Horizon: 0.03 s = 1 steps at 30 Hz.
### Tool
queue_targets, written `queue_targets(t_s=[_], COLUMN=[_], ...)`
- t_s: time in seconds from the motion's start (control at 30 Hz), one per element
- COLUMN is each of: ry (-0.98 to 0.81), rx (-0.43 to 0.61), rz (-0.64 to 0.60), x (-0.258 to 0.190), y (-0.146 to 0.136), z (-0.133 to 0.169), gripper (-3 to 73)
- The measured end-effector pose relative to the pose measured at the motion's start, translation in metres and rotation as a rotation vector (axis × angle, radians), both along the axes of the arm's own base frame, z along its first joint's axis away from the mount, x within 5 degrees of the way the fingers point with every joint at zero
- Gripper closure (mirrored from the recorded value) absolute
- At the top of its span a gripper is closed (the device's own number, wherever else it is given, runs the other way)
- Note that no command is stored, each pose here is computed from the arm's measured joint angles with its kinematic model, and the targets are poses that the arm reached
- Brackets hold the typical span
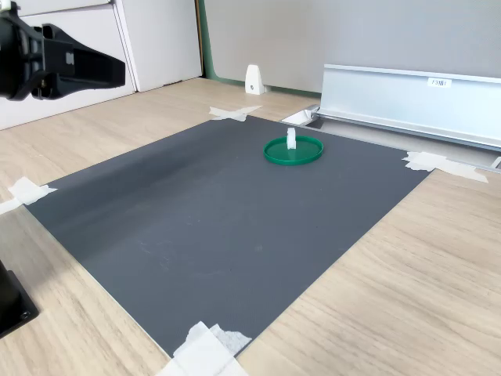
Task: Grasp a white terminal and put it on the green lid.
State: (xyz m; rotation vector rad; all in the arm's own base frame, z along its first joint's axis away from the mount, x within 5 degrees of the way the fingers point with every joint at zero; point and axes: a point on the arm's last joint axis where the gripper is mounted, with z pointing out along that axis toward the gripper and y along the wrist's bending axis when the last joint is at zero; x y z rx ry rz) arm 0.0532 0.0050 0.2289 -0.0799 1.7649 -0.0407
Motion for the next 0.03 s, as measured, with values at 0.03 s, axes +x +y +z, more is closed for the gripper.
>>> queue_targets(t_s=[0.03], ry=[0.000], rx=[0.000], rz=[0.000], x=[0.0000], y=[0.0000], z=[0.0000], gripper=[70.2])
